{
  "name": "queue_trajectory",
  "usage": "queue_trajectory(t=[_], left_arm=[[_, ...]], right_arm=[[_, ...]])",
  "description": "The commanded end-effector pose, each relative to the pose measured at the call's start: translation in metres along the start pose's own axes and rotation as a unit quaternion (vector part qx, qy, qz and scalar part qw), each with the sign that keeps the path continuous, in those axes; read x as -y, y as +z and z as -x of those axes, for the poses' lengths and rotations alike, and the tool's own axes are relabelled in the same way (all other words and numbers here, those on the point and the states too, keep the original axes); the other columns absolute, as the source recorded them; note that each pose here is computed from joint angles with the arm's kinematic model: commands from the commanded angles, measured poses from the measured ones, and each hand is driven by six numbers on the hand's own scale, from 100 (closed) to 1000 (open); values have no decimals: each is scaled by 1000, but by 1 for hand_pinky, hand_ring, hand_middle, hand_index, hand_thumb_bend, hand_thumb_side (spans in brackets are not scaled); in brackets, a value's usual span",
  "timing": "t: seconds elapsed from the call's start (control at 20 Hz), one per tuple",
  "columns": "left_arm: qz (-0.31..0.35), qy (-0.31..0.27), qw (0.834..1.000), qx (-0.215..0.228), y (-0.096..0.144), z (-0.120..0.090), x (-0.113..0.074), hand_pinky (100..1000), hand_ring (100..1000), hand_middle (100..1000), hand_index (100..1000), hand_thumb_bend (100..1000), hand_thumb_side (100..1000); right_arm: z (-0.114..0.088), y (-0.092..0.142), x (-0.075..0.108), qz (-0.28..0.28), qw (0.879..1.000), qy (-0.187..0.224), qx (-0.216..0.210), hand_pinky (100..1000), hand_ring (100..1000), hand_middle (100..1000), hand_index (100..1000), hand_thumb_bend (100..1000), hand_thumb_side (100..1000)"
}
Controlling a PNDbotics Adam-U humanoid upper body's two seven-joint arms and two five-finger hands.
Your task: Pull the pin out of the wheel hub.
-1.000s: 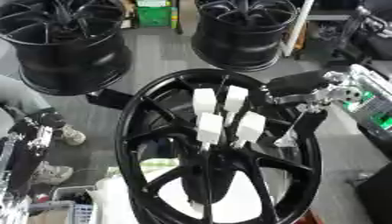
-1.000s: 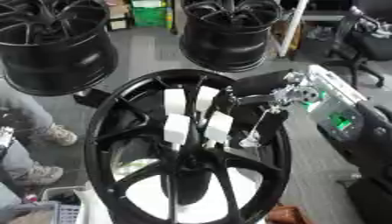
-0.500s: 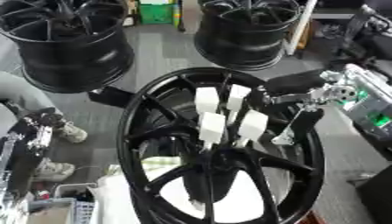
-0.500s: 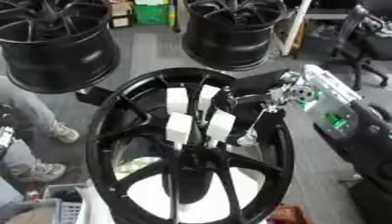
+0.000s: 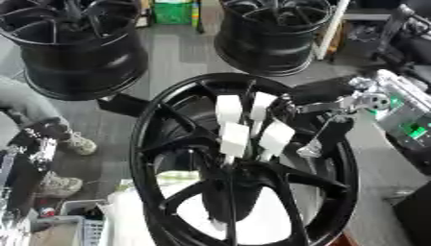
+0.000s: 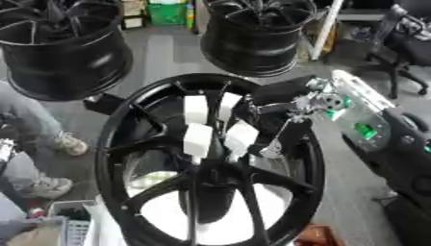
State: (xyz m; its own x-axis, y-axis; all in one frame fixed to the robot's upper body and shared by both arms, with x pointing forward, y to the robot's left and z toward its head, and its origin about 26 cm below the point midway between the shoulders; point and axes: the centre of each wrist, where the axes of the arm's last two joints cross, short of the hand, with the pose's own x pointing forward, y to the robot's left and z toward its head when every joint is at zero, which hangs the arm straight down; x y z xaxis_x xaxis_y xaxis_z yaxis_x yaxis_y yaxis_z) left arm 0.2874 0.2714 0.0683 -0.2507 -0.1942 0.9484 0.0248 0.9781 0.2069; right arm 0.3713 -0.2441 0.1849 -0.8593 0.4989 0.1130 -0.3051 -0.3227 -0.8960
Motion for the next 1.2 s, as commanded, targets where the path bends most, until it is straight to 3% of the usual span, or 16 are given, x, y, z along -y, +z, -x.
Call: queue_trajectory(t=[0.05, 0.35, 0.8, 1.2], left_arm=[[2, -1, 1000, 15, -3, -7, 0, 756, 721, 668, 792, 175, 593], [2, -1, 1000, 15, -3, -7, 0, 756, 721, 668, 791, 176, 592], [1, -2, 1000, 14, -3, -7, -1, 756, 720, 667, 791, 177, 592], [0, -3, 1000, 12, -2, -6, -1, 756, 719, 666, 792, 177, 592]], right_arm=[[2, 6, 10, 2, 1000, 19, -4, 683, 626, 681, 790, 139, 221], [0, 7, 14, 19, 1000, 24, 1, 649, 582, 584, 699, 128, 214], [-9, 9, 27, 99, 995, 24, 24, 617, 504, 395, 492, 108, 220], [-22, 25, 51, 168, 985, 0, 42, 604, 475, 353, 452, 107, 225]])
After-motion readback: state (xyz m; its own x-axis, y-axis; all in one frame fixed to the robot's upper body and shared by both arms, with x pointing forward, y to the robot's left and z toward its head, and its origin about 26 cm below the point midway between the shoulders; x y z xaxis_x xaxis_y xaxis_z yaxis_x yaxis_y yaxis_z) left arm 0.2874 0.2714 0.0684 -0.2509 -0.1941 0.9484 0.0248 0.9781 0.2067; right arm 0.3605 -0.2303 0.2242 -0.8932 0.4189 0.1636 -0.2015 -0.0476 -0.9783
